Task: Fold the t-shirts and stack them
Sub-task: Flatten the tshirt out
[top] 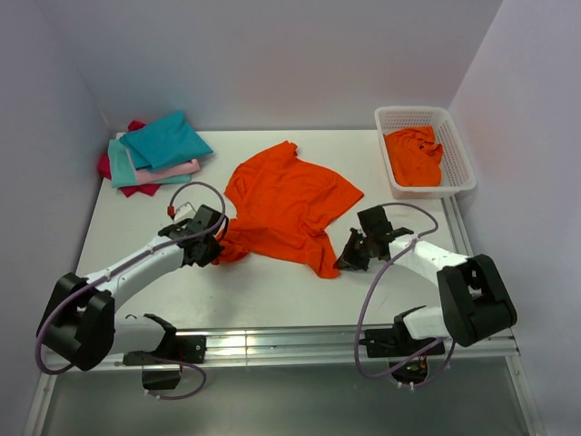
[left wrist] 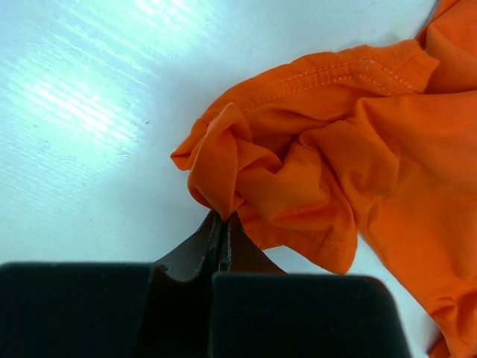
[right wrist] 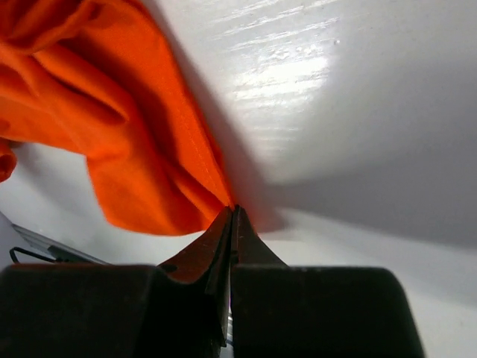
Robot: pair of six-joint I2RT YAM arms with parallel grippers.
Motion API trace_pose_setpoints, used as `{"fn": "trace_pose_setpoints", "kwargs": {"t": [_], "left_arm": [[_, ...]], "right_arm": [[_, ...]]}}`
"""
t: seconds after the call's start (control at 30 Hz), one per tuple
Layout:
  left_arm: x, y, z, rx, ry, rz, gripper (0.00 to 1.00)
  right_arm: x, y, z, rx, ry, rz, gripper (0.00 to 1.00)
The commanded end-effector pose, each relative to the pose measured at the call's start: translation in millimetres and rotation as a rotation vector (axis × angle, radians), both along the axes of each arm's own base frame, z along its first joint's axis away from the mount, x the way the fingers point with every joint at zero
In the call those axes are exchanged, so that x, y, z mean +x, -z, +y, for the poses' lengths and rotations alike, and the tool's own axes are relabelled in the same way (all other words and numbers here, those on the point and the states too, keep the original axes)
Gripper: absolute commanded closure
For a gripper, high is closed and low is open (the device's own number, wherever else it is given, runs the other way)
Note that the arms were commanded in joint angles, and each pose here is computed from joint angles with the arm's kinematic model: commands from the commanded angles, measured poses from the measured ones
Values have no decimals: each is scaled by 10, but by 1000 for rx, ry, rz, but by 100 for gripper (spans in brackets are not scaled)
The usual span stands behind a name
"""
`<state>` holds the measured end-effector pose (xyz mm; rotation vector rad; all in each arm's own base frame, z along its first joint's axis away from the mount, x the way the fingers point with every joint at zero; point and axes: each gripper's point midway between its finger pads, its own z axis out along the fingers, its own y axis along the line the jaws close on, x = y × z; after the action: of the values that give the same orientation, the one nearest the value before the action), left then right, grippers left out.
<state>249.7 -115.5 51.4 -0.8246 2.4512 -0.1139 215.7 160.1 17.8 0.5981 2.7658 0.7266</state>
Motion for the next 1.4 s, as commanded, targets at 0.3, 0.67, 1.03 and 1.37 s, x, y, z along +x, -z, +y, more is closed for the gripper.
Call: {"fn": "trace_pose_setpoints", "kwargs": {"t": [0.3, 0.67, 1.03, 1.37], "left_arm": [[426, -2196, 115, 71, 89, -363, 100], [223, -4476, 251, 67, 217, -797, 100], [154, -4946, 230, 28, 249, -953, 100], [1535, -4832, -148, -33, 236, -938, 100]], "right_arm": [[624, -2654, -246, -100, 9, -589, 100], [151, -4663, -776, -181, 104, -1019, 100], [45, -4919, -917, -186, 181, -1114, 100], [1326, -4336, -695, -193, 195, -946, 100]]}}
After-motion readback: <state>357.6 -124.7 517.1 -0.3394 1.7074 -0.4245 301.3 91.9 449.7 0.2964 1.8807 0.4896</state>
